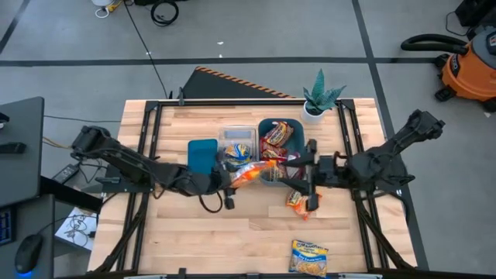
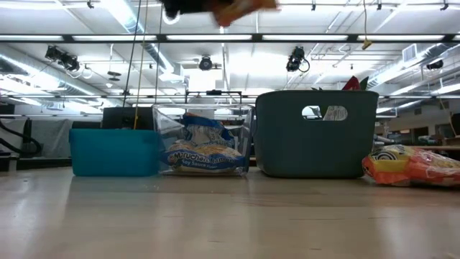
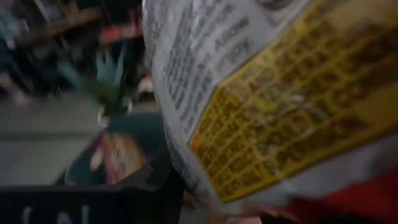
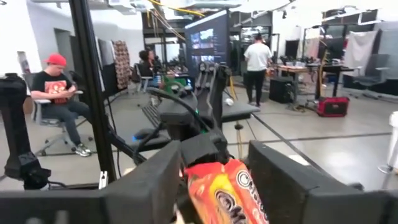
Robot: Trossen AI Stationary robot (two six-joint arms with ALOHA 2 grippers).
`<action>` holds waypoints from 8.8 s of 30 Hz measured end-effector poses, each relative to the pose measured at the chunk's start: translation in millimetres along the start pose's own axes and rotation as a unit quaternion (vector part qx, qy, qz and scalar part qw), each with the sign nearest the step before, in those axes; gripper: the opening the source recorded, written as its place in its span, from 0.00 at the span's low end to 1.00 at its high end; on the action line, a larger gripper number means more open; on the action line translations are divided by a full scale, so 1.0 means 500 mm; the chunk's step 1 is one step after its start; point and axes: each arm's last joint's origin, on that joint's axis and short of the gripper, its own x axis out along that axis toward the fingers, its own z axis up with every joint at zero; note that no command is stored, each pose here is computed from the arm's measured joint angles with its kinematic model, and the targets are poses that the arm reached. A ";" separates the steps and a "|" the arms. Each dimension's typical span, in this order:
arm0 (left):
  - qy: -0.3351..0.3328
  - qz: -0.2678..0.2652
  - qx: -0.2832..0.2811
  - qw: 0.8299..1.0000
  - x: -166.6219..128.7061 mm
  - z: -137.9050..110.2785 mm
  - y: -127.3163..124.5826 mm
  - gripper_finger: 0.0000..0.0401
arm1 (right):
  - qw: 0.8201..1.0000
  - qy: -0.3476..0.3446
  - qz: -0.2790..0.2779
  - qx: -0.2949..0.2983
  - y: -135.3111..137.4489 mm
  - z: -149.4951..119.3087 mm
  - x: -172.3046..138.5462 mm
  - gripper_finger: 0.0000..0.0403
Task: Sort Maruchan noodles
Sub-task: Put the orange noodle pack into the left blue bin
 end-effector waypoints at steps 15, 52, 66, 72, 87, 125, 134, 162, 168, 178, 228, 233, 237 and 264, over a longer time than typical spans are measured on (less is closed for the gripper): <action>0.287 0.093 -0.121 0.946 -0.156 -0.056 0.151 0.40 | 0.995 0.096 -0.025 0.016 0.031 -0.024 -0.080 0.59; 0.450 0.011 -0.274 0.850 -0.157 -0.157 0.261 0.63 | 0.984 0.166 -0.017 0.058 0.038 -0.066 -0.078 0.59; 0.282 -0.043 -0.195 0.938 -0.149 0.022 0.214 0.58 | 0.872 0.467 -0.036 0.139 0.043 -0.214 -0.072 0.59; 0.246 -0.097 -0.175 0.948 -0.115 0.030 0.142 0.58 | 0.819 0.560 -0.071 0.108 0.068 -0.281 -0.082 0.58; 0.247 -0.114 -0.163 0.948 -0.114 0.027 0.110 0.58 | 0.729 0.660 -0.161 0.084 0.100 -0.401 -0.085 0.49; 0.246 -0.105 -0.159 0.950 -0.115 0.026 0.112 0.58 | 0.763 0.592 -0.175 -0.192 0.197 -0.531 -0.087 0.33; 0.246 -0.105 -0.159 0.950 -0.114 0.026 0.112 0.58 | 0.743 0.612 -0.185 -0.198 0.179 -0.518 -0.083 0.02; 0.125 -0.200 0.033 0.971 0.070 -0.061 -0.072 0.71 | 0.912 0.402 0.015 -0.082 0.109 -0.182 -0.046 0.01; 0.094 -0.208 0.019 0.973 0.091 -0.069 -0.088 0.78 | 0.923 0.371 0.043 -0.094 0.103 -0.172 -0.016 0.01; 0.058 -0.263 0.003 0.963 0.106 -0.074 -0.107 0.78 | 0.936 0.336 0.042 -0.095 0.084 -0.161 0.020 0.01; 0.075 -0.215 -0.003 0.974 0.091 -0.057 -0.084 0.31 | 0.953 0.291 0.085 -0.005 0.078 -0.124 0.035 0.22; 0.130 -0.216 0.010 0.968 0.045 -0.037 -0.055 0.31 | 0.957 0.279 0.082 0.004 0.070 -0.095 0.007 0.34; 0.197 -0.180 0.024 0.964 0.000 -0.033 -0.020 0.31 | 0.960 0.271 0.061 0.013 0.066 -0.076 -0.019 0.39; 0.366 0.230 0.126 0.893 -0.142 -0.209 0.118 0.31 | 0.957 0.289 0.033 -0.016 0.115 -0.116 -0.037 0.39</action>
